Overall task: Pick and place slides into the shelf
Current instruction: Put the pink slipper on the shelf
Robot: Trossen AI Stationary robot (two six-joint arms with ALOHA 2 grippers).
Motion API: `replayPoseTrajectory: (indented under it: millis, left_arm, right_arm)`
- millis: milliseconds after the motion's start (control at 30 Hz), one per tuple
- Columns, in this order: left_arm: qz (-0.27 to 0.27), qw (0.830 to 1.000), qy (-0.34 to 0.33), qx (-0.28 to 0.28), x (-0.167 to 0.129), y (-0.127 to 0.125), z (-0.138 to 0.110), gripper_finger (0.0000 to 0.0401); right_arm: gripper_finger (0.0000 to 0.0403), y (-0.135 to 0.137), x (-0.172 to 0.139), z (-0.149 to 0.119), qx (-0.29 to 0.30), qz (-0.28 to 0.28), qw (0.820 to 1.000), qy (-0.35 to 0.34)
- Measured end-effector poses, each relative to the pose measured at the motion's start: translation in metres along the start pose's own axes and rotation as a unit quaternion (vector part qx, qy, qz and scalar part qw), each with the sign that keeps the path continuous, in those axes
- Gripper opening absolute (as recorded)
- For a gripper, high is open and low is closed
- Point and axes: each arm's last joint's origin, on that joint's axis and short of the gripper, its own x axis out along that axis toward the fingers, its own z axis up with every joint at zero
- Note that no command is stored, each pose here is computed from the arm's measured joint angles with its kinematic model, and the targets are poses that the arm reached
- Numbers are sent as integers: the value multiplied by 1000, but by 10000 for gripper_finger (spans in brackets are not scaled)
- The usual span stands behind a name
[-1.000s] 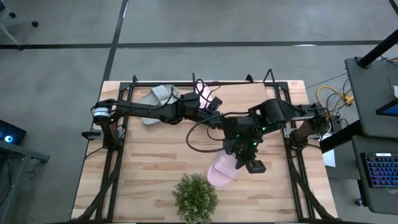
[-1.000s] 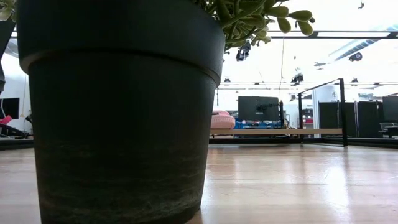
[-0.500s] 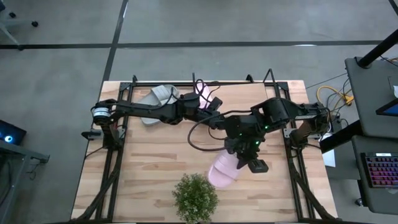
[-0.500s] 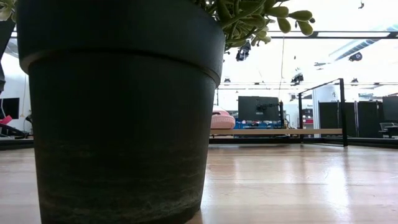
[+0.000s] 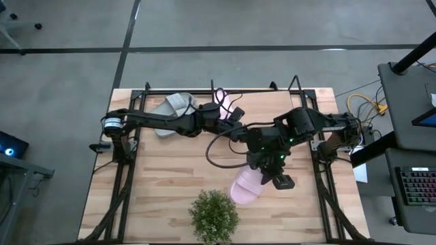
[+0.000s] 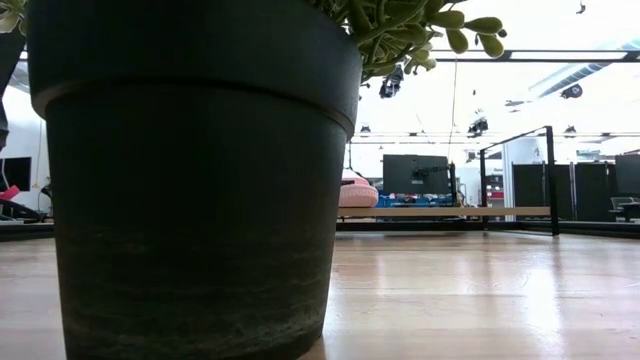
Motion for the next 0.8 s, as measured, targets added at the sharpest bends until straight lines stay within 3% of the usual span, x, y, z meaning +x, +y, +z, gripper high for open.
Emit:
replayPoseTrajectory:
  millis: [800]
  left_arm:
    - [-19, 1000, 0, 5, 4, 3, 0, 226]
  right_arm:
    - [8, -3, 1, 1, 9, 1, 1000, 6]
